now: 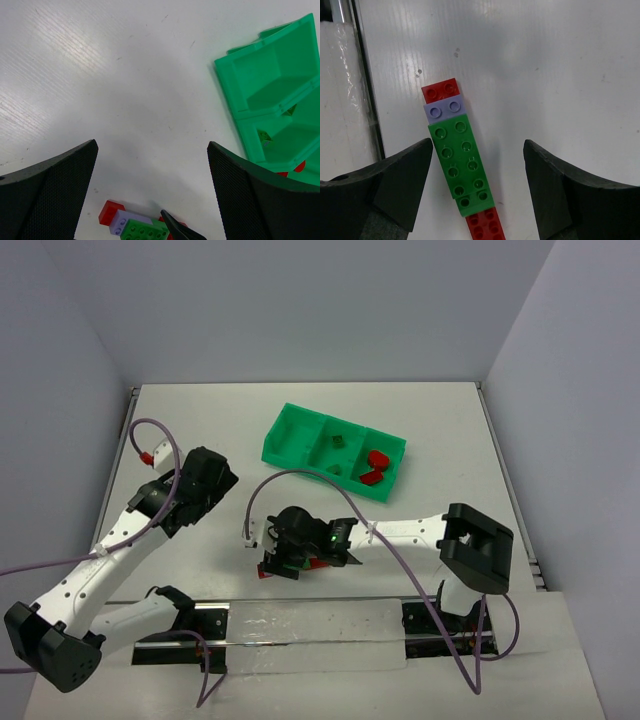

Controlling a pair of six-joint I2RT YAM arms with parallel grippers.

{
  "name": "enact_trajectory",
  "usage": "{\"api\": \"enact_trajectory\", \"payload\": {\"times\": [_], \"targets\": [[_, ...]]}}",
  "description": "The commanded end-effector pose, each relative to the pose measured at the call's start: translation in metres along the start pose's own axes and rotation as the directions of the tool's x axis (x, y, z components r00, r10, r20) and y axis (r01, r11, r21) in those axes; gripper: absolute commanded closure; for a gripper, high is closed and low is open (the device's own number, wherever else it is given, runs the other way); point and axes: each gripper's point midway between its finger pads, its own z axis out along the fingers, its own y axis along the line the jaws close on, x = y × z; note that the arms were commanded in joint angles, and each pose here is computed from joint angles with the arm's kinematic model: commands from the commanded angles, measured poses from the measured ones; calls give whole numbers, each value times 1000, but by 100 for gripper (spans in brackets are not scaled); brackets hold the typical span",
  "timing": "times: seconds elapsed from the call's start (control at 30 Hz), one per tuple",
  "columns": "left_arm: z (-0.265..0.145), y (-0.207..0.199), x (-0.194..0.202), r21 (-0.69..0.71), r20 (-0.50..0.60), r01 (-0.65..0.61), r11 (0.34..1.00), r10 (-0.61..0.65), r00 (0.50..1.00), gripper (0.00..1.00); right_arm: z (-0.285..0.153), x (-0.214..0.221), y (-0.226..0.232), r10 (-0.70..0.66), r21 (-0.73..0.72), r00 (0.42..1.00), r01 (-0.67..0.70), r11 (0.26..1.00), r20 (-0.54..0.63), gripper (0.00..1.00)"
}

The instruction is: Sort the legos into containers by color

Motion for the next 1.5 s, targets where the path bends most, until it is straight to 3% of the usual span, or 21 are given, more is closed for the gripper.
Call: {"api": "enact_trajectory", "payload": {"times": [0.0, 0.2, 0.43, 0.6, 0.73, 0.87, 1.0, 1.07, 1.13, 1.2, 1.27, 1.33, 1.43, 1.47], "targets": [[2, 3, -3, -9, 17, 20, 1000, -19, 1000, 2, 6, -13, 4, -18, -35, 1000, 19, 999, 25, 20], [1, -1, -4, 11, 20, 19, 1000, -19, 1000, 2, 15, 6, 7, -6, -40, 1000, 5, 999, -26, 29], [8, 3, 4, -10, 0, 0, 1000, 0, 1000, 2, 12, -1, -10, 31, 45, 999, -30, 999, -23, 72], [13, -11, 6, 32, -39, -10, 999, 11, 999, 2, -16, -28, -36, 107, 131, 991, -117, 984, 85, 98], [23, -20, 2, 51, -67, -56, 997, 59, 996, 2, -51, -36, -71, 187, 190, 963, -224, 956, 193, 100], [29, -33, -9, 96, -79, -70, 993, 77, 994, 2, -97, -46, -101, 298, 132, 886, -363, 922, 355, 100], [21, -63, -24, 283, -61, -84, 955, 106, 993, 4, -126, -40, -118, 396, 79, 819, -466, 881, 414, 100], [10, -82, -24, 419, -57, -114, 901, 151, 987, 5, -136, -37, -124, 457, 20, 783, -512, 859, 422, 100], [-14, -112, -23, 659, -5, -160, 735, 217, 976, 6, -147, -39, -127, 517, -71, 742, -542, 837, 427, 100], [-40, -131, -11, 809, 0, -167, 564, 284, 959, 6, -155, -43, -124, 560, -161, 709, -550, 819, 427, 100], [-58, -141, -1, 888, 25, -173, 426, 330, 944, 5, -163, -50, -116, 592, -259, 688, -535, 804, 420, 100], [-70, -144, 12, 930, 15, -157, 333, 392, 920, 4, -168, -53, -112, 605, -295, 679, -528, 796, 415, 100], [-99, -146, 30, 985, 47, -121, 122, 486, 872, 4, -176, -60, -101, 622, -368, 672, -504, 781, 401, 100], [-103, -147, 30, 988, 60, -122, 97, 486, 872, 4, -178, -61, -98, 623, -382, 673, -496, 780, 399, 100]]}}
